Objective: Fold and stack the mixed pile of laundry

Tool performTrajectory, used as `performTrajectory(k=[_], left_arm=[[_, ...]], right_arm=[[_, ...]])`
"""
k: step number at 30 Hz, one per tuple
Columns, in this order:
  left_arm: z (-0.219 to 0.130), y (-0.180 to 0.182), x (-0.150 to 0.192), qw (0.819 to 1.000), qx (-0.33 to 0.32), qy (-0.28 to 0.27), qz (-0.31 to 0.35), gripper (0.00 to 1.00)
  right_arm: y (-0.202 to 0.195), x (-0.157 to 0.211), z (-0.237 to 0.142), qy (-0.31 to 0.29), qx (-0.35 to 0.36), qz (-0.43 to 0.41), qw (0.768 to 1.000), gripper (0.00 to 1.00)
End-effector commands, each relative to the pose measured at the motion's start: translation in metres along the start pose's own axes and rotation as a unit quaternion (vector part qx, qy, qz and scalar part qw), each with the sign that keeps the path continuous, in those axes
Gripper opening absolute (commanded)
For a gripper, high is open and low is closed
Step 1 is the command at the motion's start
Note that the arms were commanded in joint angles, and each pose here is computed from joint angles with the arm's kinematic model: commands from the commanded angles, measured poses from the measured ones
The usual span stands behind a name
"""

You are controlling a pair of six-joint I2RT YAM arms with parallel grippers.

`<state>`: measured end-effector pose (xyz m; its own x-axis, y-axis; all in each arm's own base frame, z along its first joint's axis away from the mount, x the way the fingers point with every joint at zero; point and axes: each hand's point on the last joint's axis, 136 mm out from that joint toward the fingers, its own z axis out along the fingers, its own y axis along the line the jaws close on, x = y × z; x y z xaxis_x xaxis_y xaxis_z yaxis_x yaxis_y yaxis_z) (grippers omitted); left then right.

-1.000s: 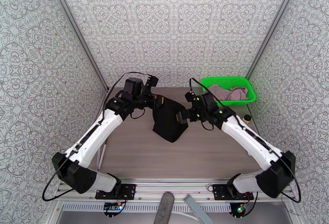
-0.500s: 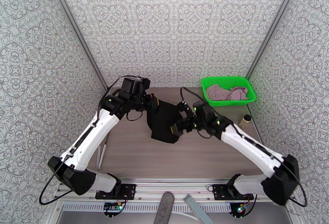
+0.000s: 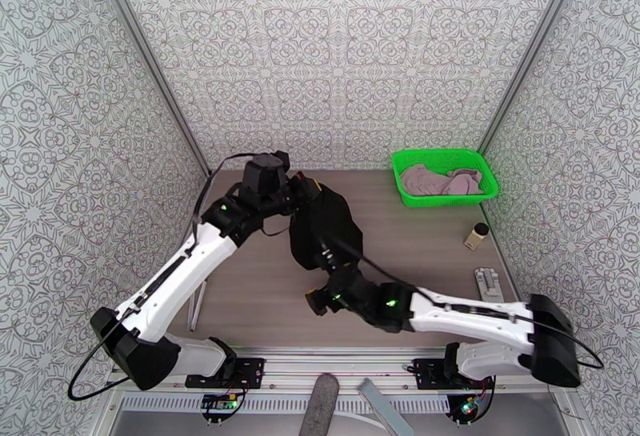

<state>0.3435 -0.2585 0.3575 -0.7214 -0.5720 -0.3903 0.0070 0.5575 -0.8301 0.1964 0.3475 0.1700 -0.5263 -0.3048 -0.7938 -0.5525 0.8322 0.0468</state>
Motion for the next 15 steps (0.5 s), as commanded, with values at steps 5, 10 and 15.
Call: performTrajectory(k=[5, 10, 15], left_arm=[[-0.021, -0.038, -0.016, 0.994, 0.069, -0.080, -0.032, 0.00], [-0.037, -0.041, -0.023, 0.992, 0.075, -0.100, -0.026, 0.00], [-0.055, -0.039, -0.031, 0.991, 0.073, -0.114, -0.018, 0.00]], right_arm=[[-0.042, -0.030, 0.005, -0.058, 0.178, 0.070, 0.980, 0.99], [-0.064, -0.025, 0.017, -0.040, 0.230, 0.086, 0.969, 0.99], [-0.081, -0.028, 0.017, -0.043, 0.253, 0.090, 0.962, 0.94]])
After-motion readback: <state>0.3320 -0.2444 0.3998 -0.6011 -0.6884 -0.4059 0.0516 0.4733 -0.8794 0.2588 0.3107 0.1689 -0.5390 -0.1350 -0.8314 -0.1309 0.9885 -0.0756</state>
